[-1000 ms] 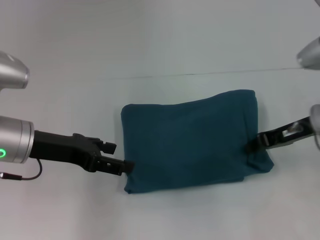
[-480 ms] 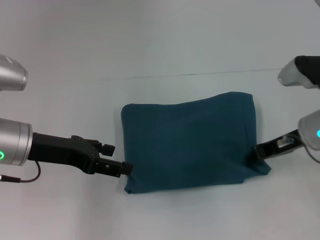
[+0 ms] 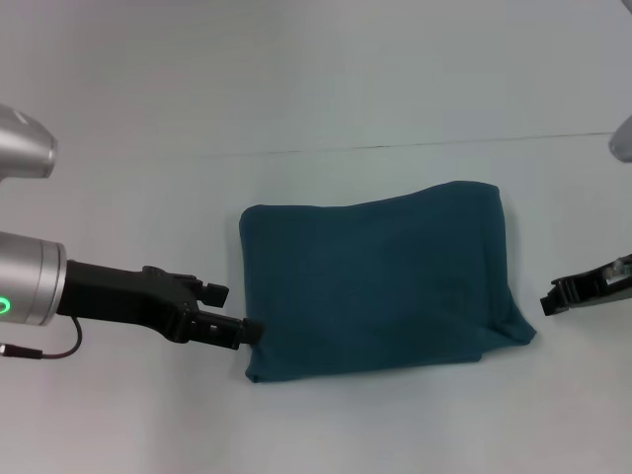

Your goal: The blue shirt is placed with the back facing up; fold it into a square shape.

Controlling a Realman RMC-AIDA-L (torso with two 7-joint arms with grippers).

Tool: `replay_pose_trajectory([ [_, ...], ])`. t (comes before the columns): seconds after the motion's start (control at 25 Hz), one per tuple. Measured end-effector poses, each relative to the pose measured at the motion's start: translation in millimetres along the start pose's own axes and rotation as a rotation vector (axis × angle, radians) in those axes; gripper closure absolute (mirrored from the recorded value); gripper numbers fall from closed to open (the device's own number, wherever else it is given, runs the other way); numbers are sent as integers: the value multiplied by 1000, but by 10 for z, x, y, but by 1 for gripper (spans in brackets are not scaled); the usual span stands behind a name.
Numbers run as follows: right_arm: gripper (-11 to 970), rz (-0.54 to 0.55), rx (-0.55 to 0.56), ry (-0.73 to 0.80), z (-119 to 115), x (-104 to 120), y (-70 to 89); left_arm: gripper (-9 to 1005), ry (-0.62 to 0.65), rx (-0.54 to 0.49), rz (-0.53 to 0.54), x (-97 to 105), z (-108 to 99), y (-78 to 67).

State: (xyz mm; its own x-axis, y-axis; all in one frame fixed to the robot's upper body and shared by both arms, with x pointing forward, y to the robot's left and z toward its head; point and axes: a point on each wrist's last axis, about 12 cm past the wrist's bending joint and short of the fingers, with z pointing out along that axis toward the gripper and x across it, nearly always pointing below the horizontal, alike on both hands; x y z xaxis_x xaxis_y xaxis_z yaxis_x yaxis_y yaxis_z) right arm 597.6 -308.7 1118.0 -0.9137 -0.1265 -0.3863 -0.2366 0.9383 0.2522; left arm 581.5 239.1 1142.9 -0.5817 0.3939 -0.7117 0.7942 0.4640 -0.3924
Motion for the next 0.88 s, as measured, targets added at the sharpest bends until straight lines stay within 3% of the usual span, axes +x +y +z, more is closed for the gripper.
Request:
replay_pose_trajectory([
  [0.28, 951, -34, -123, -14, -133, -31, 164, 91, 1, -1, -4, 1, 2, 0],
  [0.72, 898, -79, -39, 78, -69, -37, 246, 91, 1, -1, -5, 4, 1, 0],
  [0.88, 743, -101, -46, 71, -50, -63, 291, 91, 3, 2, -2, -4, 8, -3],
])
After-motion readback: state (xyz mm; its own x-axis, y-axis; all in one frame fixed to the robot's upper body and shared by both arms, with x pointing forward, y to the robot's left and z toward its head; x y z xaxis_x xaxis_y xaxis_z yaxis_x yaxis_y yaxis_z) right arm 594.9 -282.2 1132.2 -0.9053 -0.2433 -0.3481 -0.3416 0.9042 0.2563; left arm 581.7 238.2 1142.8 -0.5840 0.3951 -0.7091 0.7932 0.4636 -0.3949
